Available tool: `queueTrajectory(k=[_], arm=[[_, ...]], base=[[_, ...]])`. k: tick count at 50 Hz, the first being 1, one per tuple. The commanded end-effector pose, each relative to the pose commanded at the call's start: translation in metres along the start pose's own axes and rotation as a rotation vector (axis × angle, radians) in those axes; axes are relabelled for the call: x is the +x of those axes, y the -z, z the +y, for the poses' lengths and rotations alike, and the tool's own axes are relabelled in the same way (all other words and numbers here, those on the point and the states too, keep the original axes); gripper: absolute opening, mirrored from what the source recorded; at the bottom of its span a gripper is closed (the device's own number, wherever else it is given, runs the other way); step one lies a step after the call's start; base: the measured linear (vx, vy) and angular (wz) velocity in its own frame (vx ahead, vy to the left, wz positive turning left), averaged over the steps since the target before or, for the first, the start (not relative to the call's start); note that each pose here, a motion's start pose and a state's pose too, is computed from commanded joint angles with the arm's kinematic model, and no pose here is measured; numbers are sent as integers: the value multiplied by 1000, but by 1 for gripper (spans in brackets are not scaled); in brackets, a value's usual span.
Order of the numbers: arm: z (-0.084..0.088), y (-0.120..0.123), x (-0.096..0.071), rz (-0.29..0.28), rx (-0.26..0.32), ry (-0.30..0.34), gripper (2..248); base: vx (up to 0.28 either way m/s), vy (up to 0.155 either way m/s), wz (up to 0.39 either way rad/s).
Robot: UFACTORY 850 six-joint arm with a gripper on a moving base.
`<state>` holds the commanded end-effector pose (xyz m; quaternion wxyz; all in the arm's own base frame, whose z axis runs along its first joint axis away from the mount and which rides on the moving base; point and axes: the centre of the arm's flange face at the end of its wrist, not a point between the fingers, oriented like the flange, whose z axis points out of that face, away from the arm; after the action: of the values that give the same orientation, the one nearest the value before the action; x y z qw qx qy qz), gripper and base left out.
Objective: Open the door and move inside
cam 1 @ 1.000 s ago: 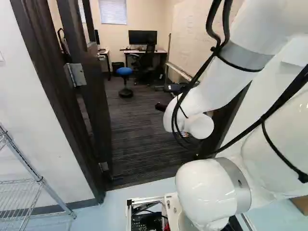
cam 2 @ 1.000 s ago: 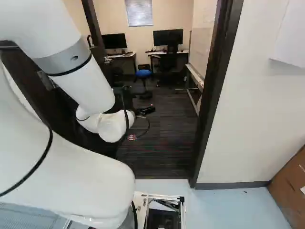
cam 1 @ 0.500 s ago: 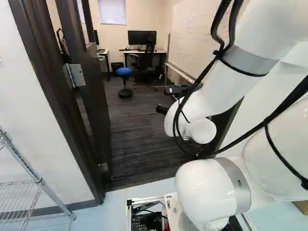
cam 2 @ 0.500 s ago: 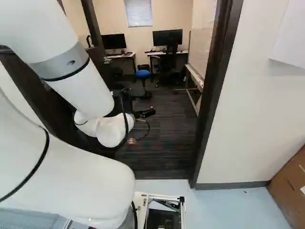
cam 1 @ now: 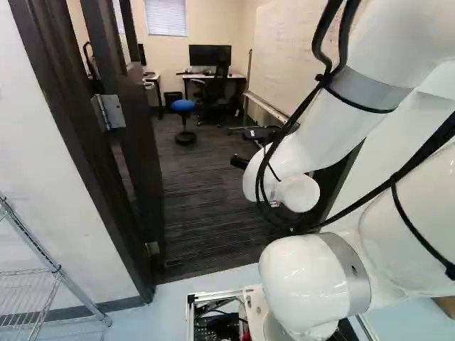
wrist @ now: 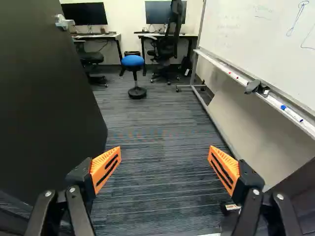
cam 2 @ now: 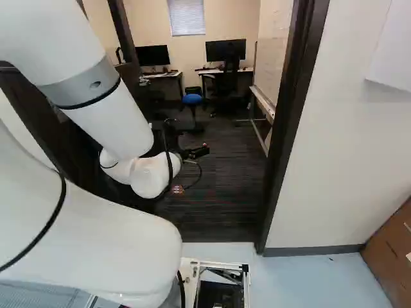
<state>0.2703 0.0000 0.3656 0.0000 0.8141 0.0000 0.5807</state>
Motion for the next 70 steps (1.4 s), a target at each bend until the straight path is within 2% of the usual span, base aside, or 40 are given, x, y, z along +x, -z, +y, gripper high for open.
queueTrajectory(k=[70], arm=[[0,0,0,0,0,0,247]], base=[[106,0,-4]])
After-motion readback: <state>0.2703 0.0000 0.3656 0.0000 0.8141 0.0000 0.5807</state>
